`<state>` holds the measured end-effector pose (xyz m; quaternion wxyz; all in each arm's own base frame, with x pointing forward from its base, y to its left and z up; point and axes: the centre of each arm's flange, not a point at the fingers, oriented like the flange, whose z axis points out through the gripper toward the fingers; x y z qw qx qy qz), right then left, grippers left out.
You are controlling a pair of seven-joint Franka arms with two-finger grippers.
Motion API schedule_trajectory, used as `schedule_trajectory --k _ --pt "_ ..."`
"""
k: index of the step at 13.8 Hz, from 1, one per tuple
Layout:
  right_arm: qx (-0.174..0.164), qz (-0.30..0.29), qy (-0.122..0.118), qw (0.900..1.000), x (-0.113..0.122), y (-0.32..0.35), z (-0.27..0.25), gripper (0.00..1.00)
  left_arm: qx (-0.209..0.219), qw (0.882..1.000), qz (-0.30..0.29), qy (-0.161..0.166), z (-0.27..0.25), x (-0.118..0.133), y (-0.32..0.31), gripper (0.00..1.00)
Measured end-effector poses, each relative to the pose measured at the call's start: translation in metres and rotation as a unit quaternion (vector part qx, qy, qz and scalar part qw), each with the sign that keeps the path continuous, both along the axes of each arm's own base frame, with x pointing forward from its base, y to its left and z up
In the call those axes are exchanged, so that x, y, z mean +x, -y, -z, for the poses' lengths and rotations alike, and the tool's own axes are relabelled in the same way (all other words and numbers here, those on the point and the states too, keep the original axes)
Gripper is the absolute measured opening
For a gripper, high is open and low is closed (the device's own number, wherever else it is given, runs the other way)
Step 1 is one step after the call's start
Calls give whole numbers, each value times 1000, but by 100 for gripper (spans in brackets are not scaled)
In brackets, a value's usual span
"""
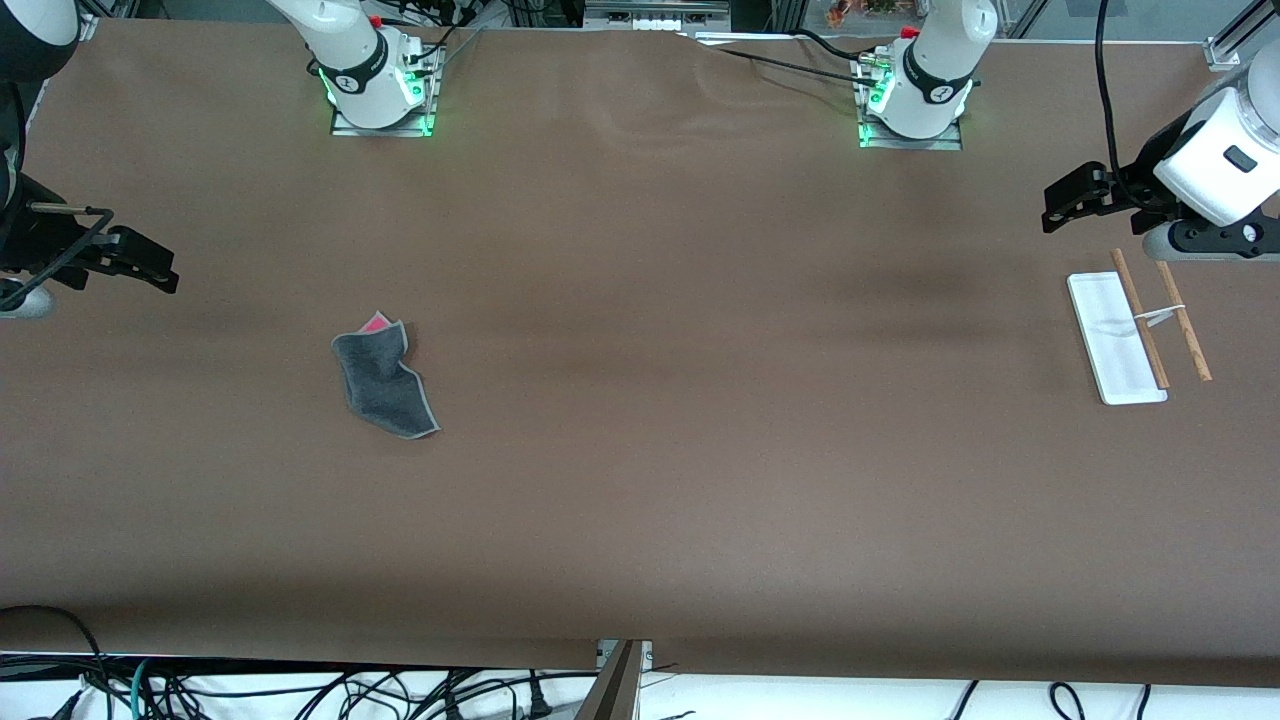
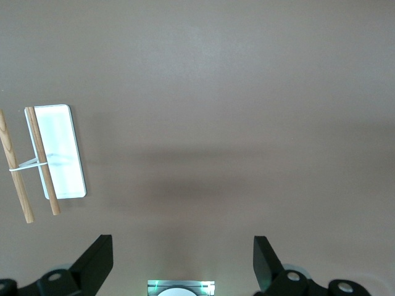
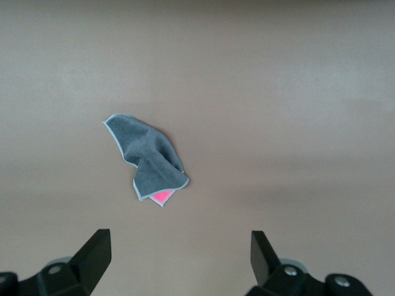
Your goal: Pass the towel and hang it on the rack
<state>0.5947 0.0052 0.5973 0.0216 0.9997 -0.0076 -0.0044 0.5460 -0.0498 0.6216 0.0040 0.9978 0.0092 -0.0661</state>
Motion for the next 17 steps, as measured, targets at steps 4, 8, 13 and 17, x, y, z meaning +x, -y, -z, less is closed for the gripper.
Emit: schedule_trajectory --k 4,8,13,17 --pt "0 0 0 1000 0 0 0 100 0 1000 1 0 0 0 1 100" --pt "0 0 0 1000 1 0 1 100 0 1000 0 -1 1 0 0 100" --pt "0 -1 -1 1000 1 -1 1 100 0 1000 -2 -1 1 0 -2 100" --pt "0 -2 0 1000 2 -2 3 100 0 1000 -2 -1 1 0 -2 100"
